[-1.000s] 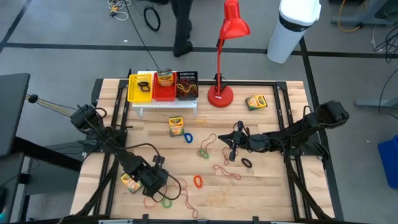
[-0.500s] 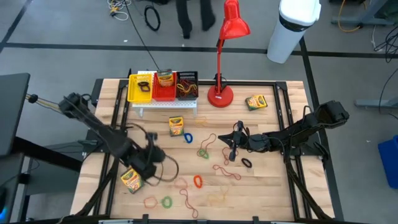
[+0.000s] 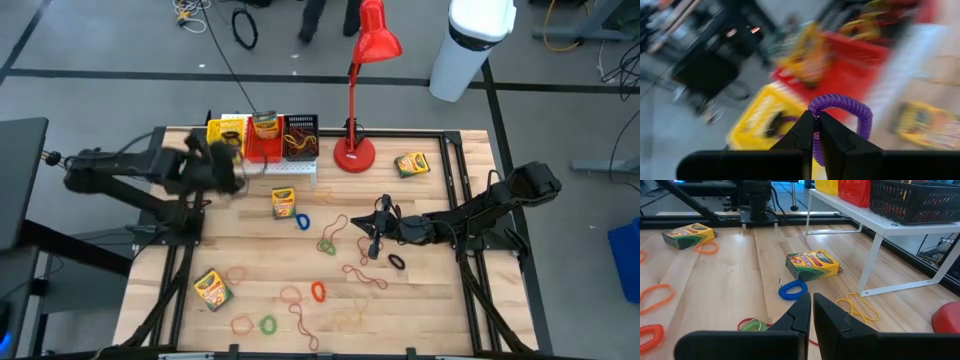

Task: Pick & Place Office Desk Supplies
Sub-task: Put the violet spring rubber band into the yellow bin on the shelf, then put the crayon box into the red bin on the shelf

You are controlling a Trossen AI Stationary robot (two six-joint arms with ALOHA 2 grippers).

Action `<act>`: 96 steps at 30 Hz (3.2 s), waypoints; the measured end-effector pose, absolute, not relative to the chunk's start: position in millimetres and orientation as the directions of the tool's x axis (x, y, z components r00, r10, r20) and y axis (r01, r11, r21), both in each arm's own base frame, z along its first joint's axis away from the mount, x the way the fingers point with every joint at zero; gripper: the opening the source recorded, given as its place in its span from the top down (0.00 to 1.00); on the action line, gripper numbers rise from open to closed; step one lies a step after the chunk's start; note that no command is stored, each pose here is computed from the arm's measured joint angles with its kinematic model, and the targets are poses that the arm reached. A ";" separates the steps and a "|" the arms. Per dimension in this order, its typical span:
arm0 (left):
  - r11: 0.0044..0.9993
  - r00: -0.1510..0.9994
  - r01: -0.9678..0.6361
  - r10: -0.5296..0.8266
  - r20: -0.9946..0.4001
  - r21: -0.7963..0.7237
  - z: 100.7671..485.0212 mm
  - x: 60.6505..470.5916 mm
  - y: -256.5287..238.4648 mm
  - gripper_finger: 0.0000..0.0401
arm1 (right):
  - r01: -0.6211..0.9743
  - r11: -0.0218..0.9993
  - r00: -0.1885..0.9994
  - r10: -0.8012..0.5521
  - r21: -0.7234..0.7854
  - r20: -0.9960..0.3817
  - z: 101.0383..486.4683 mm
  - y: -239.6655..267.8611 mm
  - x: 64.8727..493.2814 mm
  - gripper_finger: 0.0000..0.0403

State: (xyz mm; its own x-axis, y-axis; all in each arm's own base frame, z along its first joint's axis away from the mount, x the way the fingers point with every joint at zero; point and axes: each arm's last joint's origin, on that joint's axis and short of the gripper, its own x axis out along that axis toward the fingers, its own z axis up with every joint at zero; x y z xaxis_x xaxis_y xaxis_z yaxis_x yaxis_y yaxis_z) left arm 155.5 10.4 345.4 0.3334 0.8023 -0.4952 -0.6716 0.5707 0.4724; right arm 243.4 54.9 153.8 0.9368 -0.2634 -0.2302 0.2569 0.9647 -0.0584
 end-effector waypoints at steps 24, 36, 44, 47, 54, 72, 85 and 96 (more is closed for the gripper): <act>0.563 0.122 -0.742 0.648 -0.752 0.365 338.2 130.2 115.0 0.80 | 0.256 0.964 0.933 -0.265 -0.068 -0.245 152.2 54.8 243.0 0.92; 0.621 0.231 -0.732 0.612 -0.756 0.279 327.6 122.6 102.8 0.72 | 0.255 0.964 0.932 -0.264 -0.071 -0.249 151.8 54.8 242.8 0.92; 0.798 0.564 -0.592 0.513 -0.647 0.117 322.6 112.0 61.4 0.72 | 0.255 0.964 0.932 -0.265 -0.070 -0.249 151.8 54.7 242.9 0.92; 0.919 0.722 -0.394 0.324 -0.611 0.022 316.8 118.2 40.0 0.72 | 0.255 0.964 0.932 -0.265 -0.070 -0.249 151.8 54.7 242.9 0.92; 0.991 0.836 -0.123 0.074 -0.543 -0.055 267.7 151.1 -4.7 0.72 | 0.255 0.964 0.932 -0.265 -0.069 -0.249 151.8 54.7 242.9 0.92; 0.919 0.699 -0.303 0.394 -0.597 0.252 153.1 230.6 -34.2 0.77 | 0.260 0.964 0.932 -0.265 -0.051 -0.247 152.0 54.7 242.9 0.92; 0.859 0.575 -0.283 0.508 -0.642 0.426 124.5 257.7 -20.2 0.91 | 0.260 0.964 0.931 -0.265 -0.054 -0.252 151.5 54.7 242.8 0.92; 0.964 0.651 -0.128 0.258 -0.714 0.231 128.5 259.9 -48.8 0.95 | 0.260 0.964 0.930 -0.265 -0.055 -0.253 151.3 54.7 242.7 0.92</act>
State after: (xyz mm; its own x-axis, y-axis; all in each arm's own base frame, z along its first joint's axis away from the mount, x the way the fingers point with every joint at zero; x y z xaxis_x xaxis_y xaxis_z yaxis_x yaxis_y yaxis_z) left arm 259.9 -48.8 128.5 0.6507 0.2580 -0.7141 -0.1282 0.9643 0.2315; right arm 242.7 54.7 151.3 0.9303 -0.2650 -0.2534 0.2596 0.9641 -0.0551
